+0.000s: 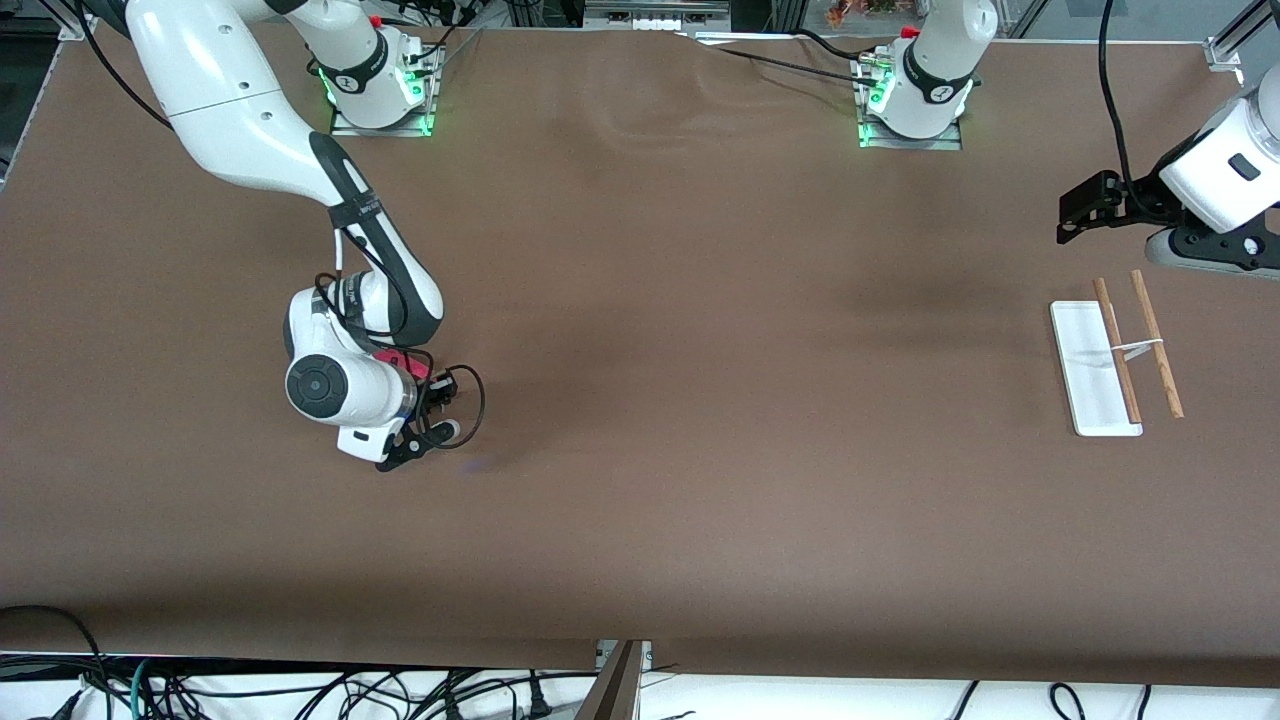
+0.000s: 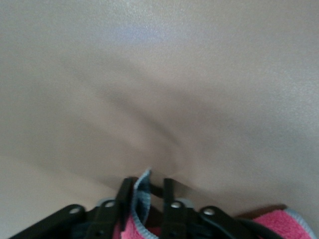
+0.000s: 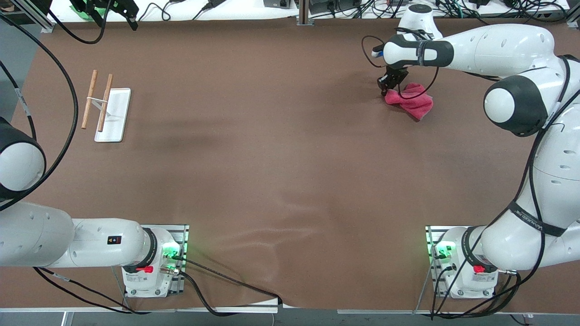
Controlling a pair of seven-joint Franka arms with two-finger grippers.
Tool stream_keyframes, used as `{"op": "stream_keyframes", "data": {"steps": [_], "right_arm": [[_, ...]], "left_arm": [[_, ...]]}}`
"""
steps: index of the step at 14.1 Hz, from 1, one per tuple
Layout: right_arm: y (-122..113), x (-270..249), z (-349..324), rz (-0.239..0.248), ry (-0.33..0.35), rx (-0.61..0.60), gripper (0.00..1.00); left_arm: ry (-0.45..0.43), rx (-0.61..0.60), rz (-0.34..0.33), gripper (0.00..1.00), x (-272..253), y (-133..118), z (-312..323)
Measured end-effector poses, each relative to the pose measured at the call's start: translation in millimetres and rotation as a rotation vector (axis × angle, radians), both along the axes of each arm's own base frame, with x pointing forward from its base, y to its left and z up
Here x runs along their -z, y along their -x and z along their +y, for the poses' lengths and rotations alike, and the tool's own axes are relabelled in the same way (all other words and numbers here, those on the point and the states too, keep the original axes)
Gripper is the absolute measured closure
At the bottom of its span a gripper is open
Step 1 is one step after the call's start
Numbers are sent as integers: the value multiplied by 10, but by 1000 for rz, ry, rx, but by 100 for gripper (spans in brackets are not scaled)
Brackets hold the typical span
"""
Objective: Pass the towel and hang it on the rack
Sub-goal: 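Grasp the pink towel edge with the right gripper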
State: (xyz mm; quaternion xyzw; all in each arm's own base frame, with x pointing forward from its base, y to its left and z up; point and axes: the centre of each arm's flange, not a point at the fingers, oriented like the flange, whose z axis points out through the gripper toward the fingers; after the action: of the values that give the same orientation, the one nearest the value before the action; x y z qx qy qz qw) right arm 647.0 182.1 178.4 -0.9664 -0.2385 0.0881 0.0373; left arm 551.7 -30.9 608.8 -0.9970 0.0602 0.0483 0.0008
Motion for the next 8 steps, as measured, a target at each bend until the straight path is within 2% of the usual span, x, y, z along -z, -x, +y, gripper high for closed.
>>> {"op": "stream_keyframes", "data": {"steps": [2,5,8], "right_arm": [[22,0,31,19,-17,21,97],[14,-102,57,40,-24,53,98],[-96,-540,79,54,-29,57,98]], "left_arm": [[0,0,0,0,0,0,0],[0,0,0,0,0,0,0],[0,0,0,0,0,0,0]]}}
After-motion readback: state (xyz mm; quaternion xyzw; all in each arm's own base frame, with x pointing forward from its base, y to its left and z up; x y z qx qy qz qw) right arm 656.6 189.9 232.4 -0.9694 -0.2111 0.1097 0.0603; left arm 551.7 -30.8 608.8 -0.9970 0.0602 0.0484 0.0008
